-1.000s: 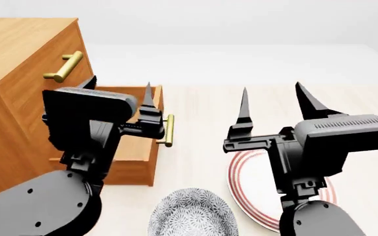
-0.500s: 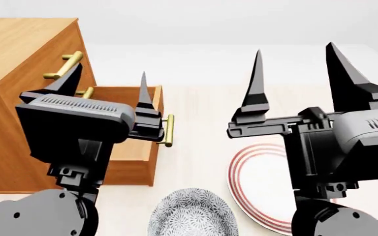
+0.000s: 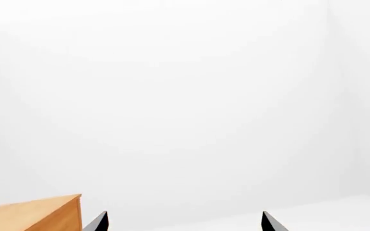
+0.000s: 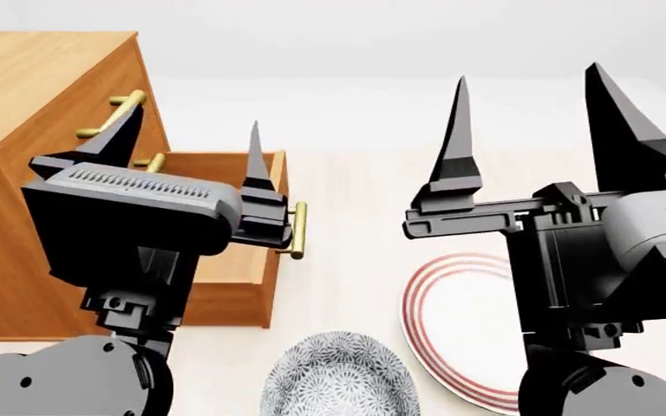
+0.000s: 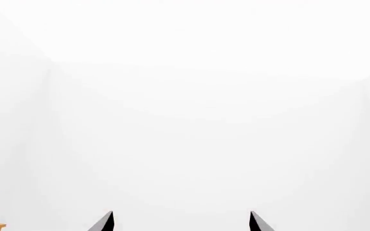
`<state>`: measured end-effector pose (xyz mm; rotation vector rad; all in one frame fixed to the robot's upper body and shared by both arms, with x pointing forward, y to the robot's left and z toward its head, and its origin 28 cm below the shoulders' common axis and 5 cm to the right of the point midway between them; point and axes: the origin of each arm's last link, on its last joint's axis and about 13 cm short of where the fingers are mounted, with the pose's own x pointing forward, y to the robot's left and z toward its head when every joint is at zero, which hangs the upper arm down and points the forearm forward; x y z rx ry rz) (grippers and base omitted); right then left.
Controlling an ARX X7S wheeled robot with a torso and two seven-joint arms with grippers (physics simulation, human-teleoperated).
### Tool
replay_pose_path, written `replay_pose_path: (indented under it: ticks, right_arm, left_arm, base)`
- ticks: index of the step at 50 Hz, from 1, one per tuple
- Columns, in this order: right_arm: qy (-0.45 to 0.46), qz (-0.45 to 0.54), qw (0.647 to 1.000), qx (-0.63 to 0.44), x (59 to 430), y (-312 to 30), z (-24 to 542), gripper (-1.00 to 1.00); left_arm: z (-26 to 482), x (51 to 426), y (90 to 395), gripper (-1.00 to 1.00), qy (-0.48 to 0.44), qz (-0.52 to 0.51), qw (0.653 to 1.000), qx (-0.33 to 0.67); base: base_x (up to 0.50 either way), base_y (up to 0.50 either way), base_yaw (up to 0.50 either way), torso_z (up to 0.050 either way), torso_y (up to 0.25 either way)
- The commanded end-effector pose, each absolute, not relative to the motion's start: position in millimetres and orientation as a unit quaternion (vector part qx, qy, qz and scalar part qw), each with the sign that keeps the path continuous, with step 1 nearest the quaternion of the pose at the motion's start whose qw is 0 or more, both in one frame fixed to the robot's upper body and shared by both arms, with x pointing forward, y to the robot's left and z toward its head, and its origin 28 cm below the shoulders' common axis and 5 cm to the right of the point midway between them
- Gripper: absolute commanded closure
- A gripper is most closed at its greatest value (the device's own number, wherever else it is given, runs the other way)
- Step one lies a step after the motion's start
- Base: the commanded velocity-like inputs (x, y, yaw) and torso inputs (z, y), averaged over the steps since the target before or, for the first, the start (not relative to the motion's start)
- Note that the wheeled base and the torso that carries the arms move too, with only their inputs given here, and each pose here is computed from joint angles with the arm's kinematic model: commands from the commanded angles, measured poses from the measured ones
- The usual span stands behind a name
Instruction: Open the bottom drawer of the cabinet.
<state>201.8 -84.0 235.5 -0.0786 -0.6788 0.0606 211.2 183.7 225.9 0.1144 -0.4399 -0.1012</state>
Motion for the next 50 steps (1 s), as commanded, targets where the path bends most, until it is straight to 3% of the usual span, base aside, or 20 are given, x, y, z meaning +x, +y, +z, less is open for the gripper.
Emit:
replay_pose_path:
  ticks: [1, 18, 50]
  right_arm:
    - [-0.335, 0.03, 0.941, -0.038, 201.5, -84.1, 236.3, -1.0]
    - [-0.393, 0.033, 0.918, -0.047, 203.1, -80.1, 284.2, -1.0]
    - [-0.442, 0.034, 0.896, -0.043, 194.0, -80.6, 311.1, -1.0]
  left_arm:
    - [228.2, 210.1, 183.0, -1.0, -0.223, -0.051, 0.972, 0.059]
    - [283.5, 210.1, 180.3, -1.0, -0.292, -0.05, 0.952, 0.074]
    - [307.5, 204.1, 181.3, -1.0, -0.339, -0.043, 0.936, 0.081]
  base:
    - [0.0, 0.0, 0.0, 0.0, 0.0]
    - [0.0, 0.0, 0.0, 0.0, 0.0]
    - [0.0, 0.0, 0.0, 0.0, 0.0]
